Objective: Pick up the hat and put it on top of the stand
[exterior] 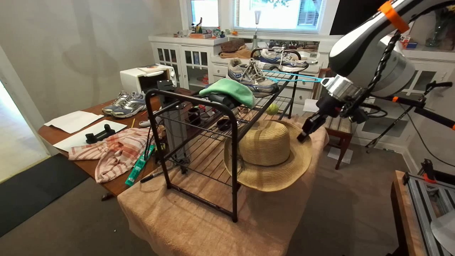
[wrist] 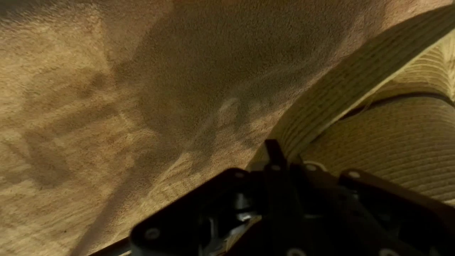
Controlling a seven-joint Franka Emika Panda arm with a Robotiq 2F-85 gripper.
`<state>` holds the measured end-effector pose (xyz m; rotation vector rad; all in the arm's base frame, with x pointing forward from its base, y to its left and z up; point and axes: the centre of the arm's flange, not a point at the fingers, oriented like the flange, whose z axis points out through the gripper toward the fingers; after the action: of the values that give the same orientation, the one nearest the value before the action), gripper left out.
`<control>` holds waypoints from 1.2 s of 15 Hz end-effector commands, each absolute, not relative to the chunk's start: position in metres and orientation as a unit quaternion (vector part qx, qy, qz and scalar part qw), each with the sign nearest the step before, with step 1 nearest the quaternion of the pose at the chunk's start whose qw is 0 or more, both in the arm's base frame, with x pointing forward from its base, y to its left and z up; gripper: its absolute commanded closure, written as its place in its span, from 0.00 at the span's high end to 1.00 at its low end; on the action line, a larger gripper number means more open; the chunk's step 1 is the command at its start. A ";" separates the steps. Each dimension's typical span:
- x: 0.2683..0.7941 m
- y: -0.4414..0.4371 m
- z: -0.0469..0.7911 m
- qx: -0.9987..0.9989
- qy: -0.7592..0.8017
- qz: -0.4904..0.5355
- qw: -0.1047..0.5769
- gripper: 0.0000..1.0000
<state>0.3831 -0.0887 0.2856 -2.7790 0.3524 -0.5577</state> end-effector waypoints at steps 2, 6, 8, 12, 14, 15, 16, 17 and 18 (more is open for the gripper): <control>0.329 -0.092 0.354 -0.959 0.133 -0.194 0.158 0.01; 0.329 -0.096 0.408 -0.959 0.135 -0.170 0.181 0.01; 0.316 -0.094 0.433 -0.960 0.127 -0.150 0.197 0.01; 0.293 -0.090 0.481 -0.959 0.125 -0.137 0.213 0.01; 0.290 -0.093 0.506 -0.953 0.123 -0.165 0.222 0.01; 0.289 -0.096 0.514 -0.949 0.123 -0.184 0.225 0.01; 0.289 -0.096 0.528 -0.945 0.115 -0.205 0.226 0.01; 0.290 -0.097 0.538 -0.942 0.106 -0.226 0.223 0.01; 0.290 -0.096 0.550 -0.939 0.100 -0.242 0.224 0.01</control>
<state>0.2928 -0.1024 0.5178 -2.5997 0.3039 -0.5538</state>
